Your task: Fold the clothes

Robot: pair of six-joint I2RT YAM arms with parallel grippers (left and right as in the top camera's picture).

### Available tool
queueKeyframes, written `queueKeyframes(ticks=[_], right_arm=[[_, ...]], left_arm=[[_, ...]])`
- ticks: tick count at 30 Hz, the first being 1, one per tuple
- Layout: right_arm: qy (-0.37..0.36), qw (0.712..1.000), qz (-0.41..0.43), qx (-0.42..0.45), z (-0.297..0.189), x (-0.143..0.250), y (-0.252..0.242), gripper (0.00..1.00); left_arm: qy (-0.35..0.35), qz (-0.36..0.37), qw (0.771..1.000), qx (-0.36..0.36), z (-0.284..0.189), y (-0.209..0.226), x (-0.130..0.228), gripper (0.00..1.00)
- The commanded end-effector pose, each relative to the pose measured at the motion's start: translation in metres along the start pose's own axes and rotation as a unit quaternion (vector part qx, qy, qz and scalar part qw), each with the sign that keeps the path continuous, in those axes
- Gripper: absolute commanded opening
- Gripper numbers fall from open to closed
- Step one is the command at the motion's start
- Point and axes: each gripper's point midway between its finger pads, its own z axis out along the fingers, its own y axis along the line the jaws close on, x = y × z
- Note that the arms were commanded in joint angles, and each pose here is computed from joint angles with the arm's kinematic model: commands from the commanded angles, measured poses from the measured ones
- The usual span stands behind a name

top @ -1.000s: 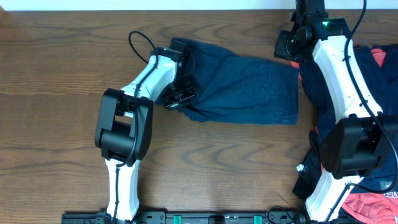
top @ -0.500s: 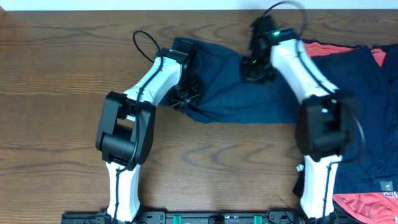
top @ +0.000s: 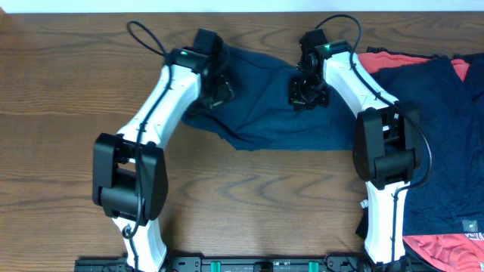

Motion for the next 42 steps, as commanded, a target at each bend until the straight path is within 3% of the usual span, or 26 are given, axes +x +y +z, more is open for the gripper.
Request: queueKeyframes(ticks=[1, 8, 16, 21, 29, 37, 42], right_arm=[[0.003, 1.0, 0.01, -0.002, 0.0, 0.0, -0.003, 0.01], [0.014, 1.0, 0.008, 0.002, 0.001, 0.007, -0.001, 0.01], [0.023, 1.0, 0.007, 0.005, 0.002, 0.012, 0.0, 0.01], [0.024, 1.0, 0.008, 0.006, 0.002, 0.012, 0.0, 0.01], [0.027, 1.0, 0.008, 0.007, 0.002, 0.014, 0.0, 0.01], [0.031, 0.999, 0.01, 0.009, 0.001, 0.016, -0.001, 0.01], [0.032, 0.999, 0.009, 0.009, 0.001, 0.017, -0.001, 0.01]], left_arm=[[-0.033, -0.025, 0.997, -0.058, 0.007, 0.041, -0.029, 0.91], [-0.007, -0.03, 0.999, -0.016, 0.031, 0.069, -0.058, 0.93], [0.054, 0.022, 0.985, 0.163, 0.061, 0.047, -0.067, 0.93], [0.088, 0.071, 0.946, 0.304, 0.062, 0.02, -0.06, 0.93], [0.12, 0.098, 0.886, 0.437, 0.059, -0.004, -0.047, 0.93], [0.126, 0.111, 0.846, 0.507, 0.056, -0.016, -0.042, 0.93], [0.122, 0.121, 0.807, 0.565, 0.044, -0.026, -0.043, 0.92]])
